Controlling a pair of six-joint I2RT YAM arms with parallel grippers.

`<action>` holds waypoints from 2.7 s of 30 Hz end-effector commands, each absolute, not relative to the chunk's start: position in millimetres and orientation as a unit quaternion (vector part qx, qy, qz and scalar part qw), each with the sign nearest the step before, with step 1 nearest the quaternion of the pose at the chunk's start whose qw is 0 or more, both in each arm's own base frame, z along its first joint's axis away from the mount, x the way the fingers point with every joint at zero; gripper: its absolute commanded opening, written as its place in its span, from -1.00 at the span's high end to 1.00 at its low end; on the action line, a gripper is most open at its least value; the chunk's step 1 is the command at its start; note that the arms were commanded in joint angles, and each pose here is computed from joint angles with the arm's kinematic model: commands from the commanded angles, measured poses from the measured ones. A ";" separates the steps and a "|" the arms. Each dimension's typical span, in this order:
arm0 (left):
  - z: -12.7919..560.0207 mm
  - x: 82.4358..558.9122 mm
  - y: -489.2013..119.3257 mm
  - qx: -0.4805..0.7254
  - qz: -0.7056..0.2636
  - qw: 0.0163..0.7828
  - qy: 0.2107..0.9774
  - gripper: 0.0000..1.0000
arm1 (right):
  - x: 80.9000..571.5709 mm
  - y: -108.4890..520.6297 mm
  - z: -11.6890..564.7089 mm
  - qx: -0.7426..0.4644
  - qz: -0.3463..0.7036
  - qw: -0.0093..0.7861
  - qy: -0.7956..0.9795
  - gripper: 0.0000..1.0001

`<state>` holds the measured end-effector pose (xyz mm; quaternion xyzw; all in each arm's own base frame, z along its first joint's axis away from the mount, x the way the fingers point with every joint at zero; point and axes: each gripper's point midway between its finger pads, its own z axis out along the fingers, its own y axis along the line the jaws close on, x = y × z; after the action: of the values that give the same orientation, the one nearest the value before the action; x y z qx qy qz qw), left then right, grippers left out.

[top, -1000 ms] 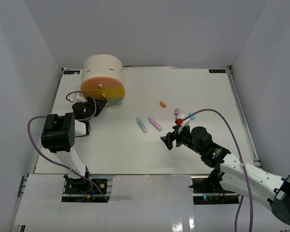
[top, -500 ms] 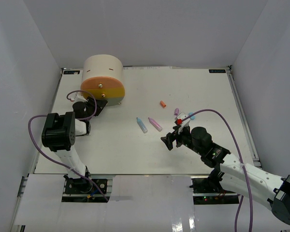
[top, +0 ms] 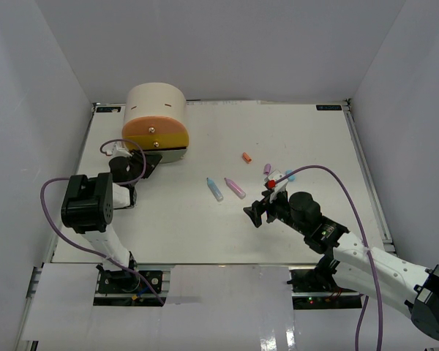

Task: Sort the stationery into containers
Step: Open the drawer in the storage box, then pick up the pen from the center of the board.

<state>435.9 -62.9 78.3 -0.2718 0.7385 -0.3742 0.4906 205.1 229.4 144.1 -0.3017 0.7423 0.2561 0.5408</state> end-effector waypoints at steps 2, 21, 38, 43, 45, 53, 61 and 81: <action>88.6 423.2 -65.9 -0.256 -0.372 0.497 0.741 0.56 | 207.0 231.4 156.9 -0.300 0.262 0.561 0.726 -0.80; 76.4 379.4 -65.5 -0.271 -0.358 0.478 0.755 0.56 | 205.9 232.0 156.6 -0.300 0.265 0.560 0.725 -0.80; 69.2 355.8 -65.6 -0.281 -0.350 0.465 0.763 0.53 | 205.1 232.9 154.6 -0.299 0.270 0.558 0.725 -0.80; 69.2 355.2 -65.9 -0.283 -0.350 0.460 0.766 0.33 | 203.8 234.1 156.2 -0.299 0.274 0.558 0.724 -0.80; 68.7 355.1 -66.0 -0.286 -0.348 0.455 0.768 0.21 | 203.6 234.4 157.4 -0.298 0.276 0.558 0.723 -0.80; 68.5 347.0 -63.8 -0.301 -0.333 0.435 0.781 -0.21 | 203.5 234.7 160.7 -0.294 0.280 0.559 0.723 -0.80; 95.2 325.6 -58.3 -0.300 -0.299 0.419 0.803 -0.68 | 206.4 234.4 160.1 -0.290 0.271 0.546 0.737 -0.81; 153.9 295.5 -45.8 -0.136 -0.192 0.477 0.847 -0.96 | 227.5 157.4 63.9 -0.030 0.062 0.397 0.915 -0.90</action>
<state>304.8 -43.5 163.7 -0.1587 0.8364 -0.2022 0.4840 223.0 164.8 65.5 -0.0917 0.9066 0.0824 0.4037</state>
